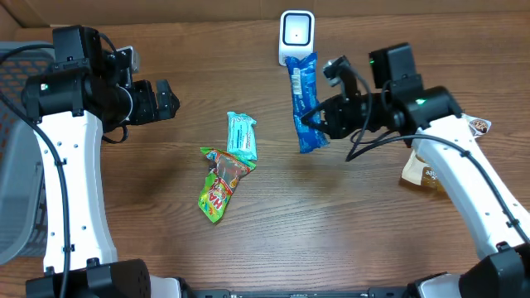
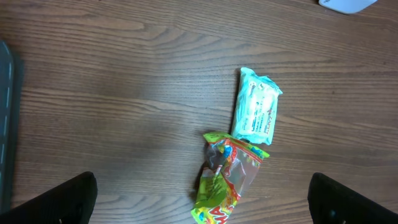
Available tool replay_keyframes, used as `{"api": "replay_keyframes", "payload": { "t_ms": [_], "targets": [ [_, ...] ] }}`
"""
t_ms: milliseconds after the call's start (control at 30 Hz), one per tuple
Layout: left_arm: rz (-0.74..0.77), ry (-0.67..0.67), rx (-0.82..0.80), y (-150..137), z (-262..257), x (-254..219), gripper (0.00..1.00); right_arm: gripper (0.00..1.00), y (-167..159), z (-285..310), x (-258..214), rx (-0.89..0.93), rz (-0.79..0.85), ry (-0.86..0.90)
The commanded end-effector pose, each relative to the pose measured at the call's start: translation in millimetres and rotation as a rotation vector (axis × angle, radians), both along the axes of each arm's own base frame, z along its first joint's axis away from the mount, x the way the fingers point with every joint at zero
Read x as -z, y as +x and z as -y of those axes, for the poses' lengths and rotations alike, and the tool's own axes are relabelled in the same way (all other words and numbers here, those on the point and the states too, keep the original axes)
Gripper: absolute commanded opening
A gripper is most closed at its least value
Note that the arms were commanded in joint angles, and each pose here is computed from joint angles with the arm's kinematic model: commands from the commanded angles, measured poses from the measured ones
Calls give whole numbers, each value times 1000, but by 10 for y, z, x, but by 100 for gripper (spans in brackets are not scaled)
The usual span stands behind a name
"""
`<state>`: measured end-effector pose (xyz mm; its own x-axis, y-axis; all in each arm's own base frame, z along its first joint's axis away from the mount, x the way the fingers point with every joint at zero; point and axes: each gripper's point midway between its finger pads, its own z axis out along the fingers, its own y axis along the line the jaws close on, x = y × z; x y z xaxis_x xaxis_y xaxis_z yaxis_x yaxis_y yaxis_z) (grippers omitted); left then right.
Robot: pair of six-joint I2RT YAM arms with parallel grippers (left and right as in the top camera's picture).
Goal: Scan the item barcode
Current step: 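Lift the Oreo pack and carry it to the scanner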
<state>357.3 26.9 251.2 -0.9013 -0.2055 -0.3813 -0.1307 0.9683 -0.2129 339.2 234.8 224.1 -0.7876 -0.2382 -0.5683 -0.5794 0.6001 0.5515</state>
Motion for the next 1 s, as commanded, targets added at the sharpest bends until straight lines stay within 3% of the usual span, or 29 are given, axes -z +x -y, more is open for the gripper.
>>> {"api": "replay_keyframes", "payload": {
  "t_ms": [0, 133, 267, 567, 767, 967],
  "targets": [
    [1, -5, 28, -14, 33, 11, 99, 4, 314, 139, -4, 238, 121, -205],
    [1, -5, 28, -14, 33, 11, 100, 4, 740, 409, -26, 582, 336, -462],
    [0, -5, 28, -15, 34, 11, 100, 4, 1078, 537, -83, 797, 541, -626],
    [1, -5, 28, -14, 33, 11, 100, 4, 1769, 547, 188, 689, 899, -1043],
    [1, -5, 28, -14, 33, 11, 100, 4, 2097, 583, 80, 669, 1082, -1122],
    [0, -5, 27, -14, 33, 11, 100, 4, 2351, 653, 421, 449, 1127, -1175]
  ]
}}
